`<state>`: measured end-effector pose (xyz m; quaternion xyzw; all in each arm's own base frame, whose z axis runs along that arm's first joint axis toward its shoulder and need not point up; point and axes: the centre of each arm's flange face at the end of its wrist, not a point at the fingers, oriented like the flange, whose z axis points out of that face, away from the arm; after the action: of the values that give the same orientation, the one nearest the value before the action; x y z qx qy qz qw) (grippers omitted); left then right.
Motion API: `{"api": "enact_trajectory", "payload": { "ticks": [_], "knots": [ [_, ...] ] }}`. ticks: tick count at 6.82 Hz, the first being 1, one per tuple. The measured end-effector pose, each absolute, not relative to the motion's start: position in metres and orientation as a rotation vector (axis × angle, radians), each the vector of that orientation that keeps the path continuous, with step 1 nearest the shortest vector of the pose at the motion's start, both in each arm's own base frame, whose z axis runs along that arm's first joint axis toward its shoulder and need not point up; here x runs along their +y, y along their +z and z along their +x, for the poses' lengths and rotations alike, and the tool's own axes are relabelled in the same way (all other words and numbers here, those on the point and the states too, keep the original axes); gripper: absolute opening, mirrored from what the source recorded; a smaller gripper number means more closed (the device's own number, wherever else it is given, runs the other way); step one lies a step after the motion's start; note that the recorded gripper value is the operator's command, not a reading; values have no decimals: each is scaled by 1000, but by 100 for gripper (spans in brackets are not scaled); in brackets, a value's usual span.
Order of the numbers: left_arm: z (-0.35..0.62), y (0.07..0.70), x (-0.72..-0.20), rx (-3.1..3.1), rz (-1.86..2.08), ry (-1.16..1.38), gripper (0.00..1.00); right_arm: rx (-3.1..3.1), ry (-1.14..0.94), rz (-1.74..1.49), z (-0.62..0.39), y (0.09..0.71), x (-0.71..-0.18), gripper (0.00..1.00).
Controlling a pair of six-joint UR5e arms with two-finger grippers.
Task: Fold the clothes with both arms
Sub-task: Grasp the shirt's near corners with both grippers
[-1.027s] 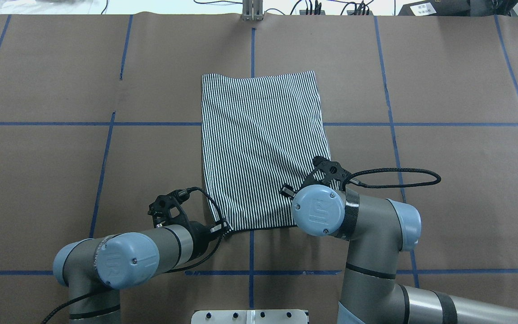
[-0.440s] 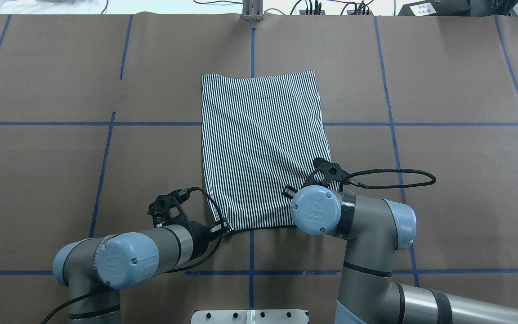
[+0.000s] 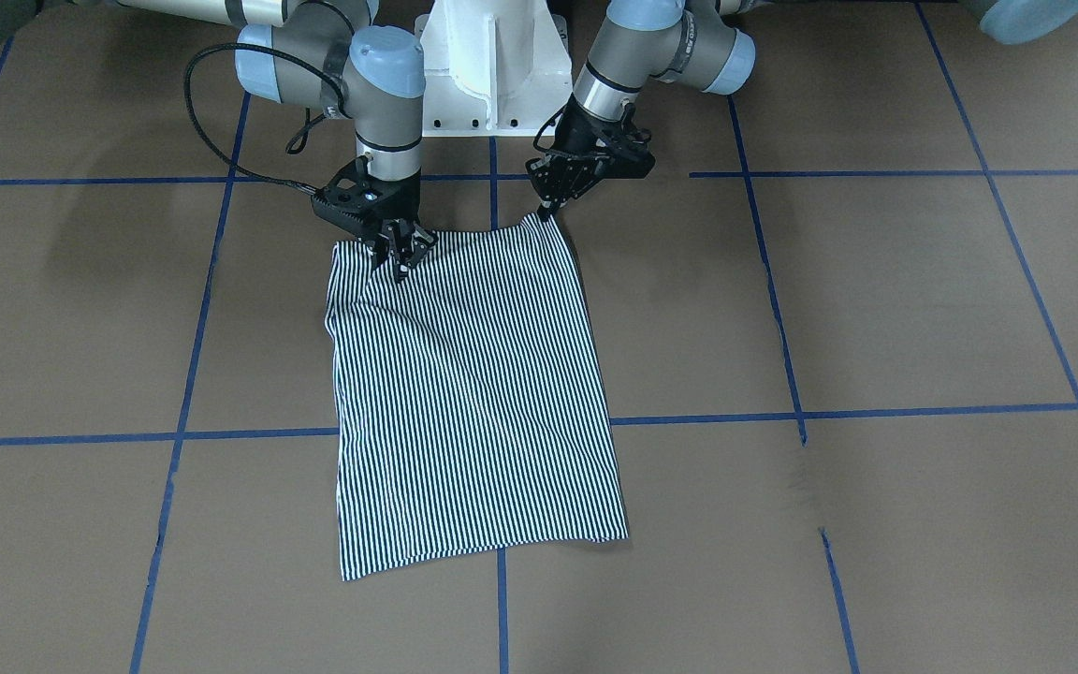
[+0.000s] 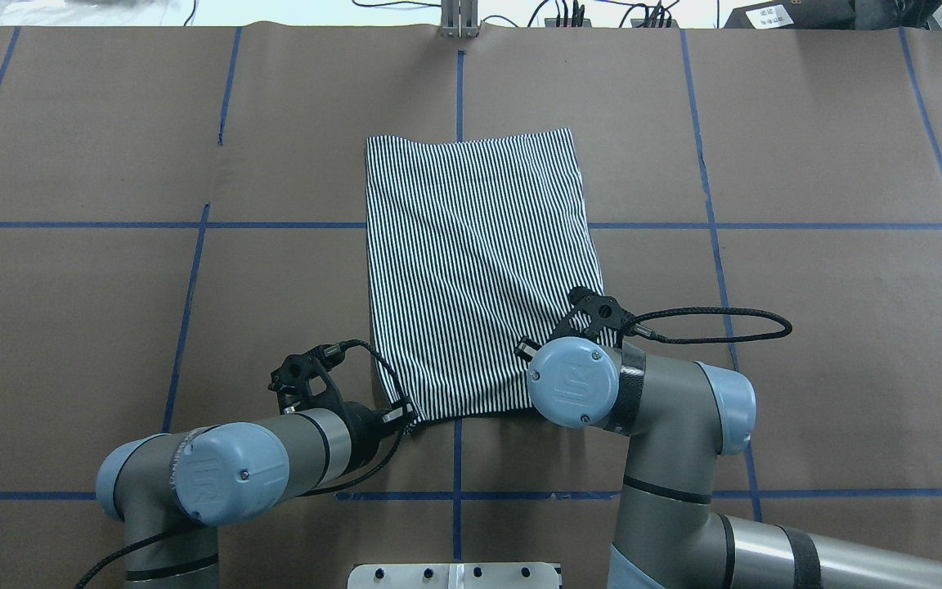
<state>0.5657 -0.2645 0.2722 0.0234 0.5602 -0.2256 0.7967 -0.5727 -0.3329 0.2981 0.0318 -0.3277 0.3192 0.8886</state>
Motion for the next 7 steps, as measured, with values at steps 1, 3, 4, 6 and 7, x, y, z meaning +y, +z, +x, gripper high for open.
{"api": "enact_trajectory", "payload": {
  "ticks": [1, 3, 4, 6, 7],
  "knots": [
    [566, 272, -264, 1203, 50, -485, 0, -682, 667, 66, -574, 297, -334, 0],
    [566, 272, -264, 1204, 50, -485, 0, -692, 667, 64, -576, 291, -334, 0],
    [566, 272, -264, 1204, 50, -485, 0, -695, 669, 65, -575, 289, -335, 0],
    [566, 272, -264, 1205, 50, -484, 0, -696, 670, 67, -575, 289, -335, 0],
    [566, 272, -264, 1205, 49, -483, 0, -697, 670, 66, -575, 289, -335, 0]
  ]
}}
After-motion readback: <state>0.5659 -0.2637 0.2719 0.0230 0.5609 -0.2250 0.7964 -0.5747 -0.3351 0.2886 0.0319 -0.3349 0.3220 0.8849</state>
